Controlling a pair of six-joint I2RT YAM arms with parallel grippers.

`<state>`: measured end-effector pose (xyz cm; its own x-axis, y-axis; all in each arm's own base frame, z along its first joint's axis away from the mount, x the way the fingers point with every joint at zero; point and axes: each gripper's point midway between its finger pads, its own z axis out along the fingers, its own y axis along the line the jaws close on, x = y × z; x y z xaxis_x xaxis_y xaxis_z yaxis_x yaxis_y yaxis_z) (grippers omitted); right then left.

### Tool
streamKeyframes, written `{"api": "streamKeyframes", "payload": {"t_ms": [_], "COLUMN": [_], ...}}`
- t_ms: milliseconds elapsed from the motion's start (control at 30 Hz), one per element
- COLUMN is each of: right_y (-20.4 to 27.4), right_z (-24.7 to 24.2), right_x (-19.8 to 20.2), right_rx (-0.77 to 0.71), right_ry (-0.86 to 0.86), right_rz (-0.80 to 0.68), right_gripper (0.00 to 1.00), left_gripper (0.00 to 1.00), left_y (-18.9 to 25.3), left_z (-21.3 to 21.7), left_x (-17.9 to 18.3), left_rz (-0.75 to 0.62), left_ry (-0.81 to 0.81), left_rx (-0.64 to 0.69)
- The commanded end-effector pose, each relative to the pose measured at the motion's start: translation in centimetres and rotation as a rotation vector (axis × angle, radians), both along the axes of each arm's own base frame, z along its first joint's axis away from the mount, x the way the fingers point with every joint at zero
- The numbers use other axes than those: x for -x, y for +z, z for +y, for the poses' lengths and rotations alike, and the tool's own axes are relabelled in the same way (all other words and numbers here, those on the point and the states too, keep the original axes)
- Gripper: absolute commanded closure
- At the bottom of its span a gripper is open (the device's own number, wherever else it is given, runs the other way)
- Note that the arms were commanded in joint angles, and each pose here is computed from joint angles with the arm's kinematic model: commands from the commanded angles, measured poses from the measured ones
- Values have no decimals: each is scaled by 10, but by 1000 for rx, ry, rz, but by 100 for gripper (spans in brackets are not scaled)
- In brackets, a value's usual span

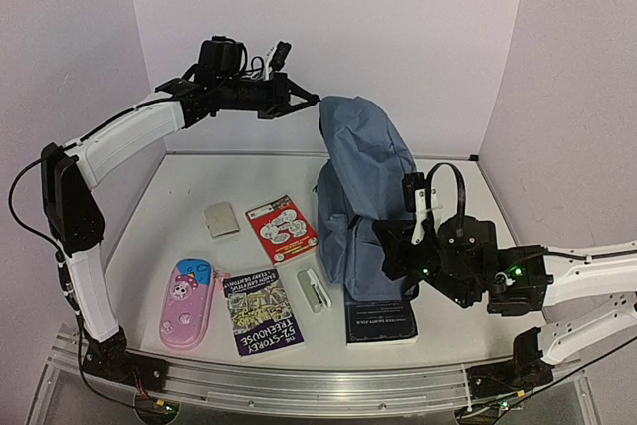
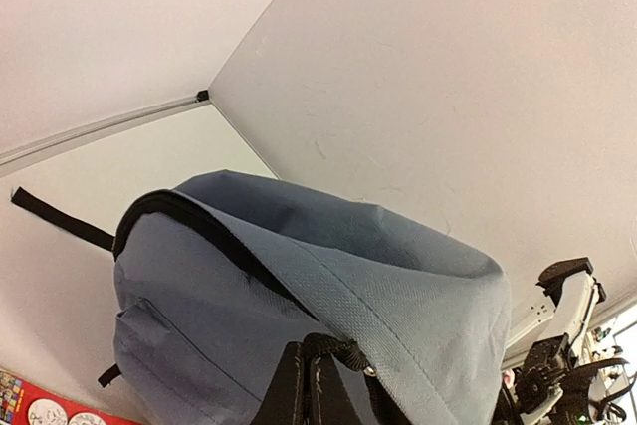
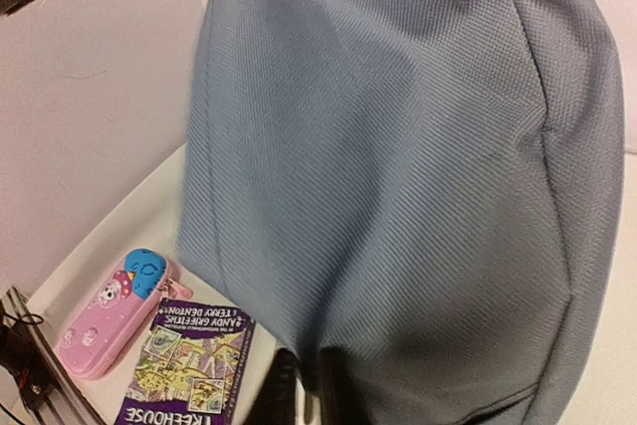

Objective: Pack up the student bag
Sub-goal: Unzip the student bag at the center of the board.

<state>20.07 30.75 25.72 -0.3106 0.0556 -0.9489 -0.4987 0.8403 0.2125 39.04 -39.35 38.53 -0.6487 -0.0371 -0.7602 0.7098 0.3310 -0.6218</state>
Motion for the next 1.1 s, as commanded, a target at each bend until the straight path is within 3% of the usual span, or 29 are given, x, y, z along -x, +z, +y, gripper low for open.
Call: {"api": "streamKeyframes", "payload": {"t_ms": [0,300,600,800,900,1067], "right_y": [29,99,104,88,89,93], "right_z": [2,17,44,50,41,34], "right_x": [3,-10,-42,-57,-60,-59], "right_rx": [-76,-84,114,206,201,152], "right_ry": [0,-55,-246,-388,-476,-491], "right_rz": [-7,-60,-77,-90,-104,-92], "right_gripper": [60,26,11,6,10,47], "left_gripper": [100,100,100,100,100,100], "left_y": [34,24,28,28,24,19], "left_z": [-11,-8,-3,3,7,12], "left_x": [28,55,68,76,77,76], "left_rz": [-72,-57,-72,-77,-80,-83], "left_ry": [-170,-206,-198,-195,-180,-143], "left_rx": [102,87,92,84,65,37]}}
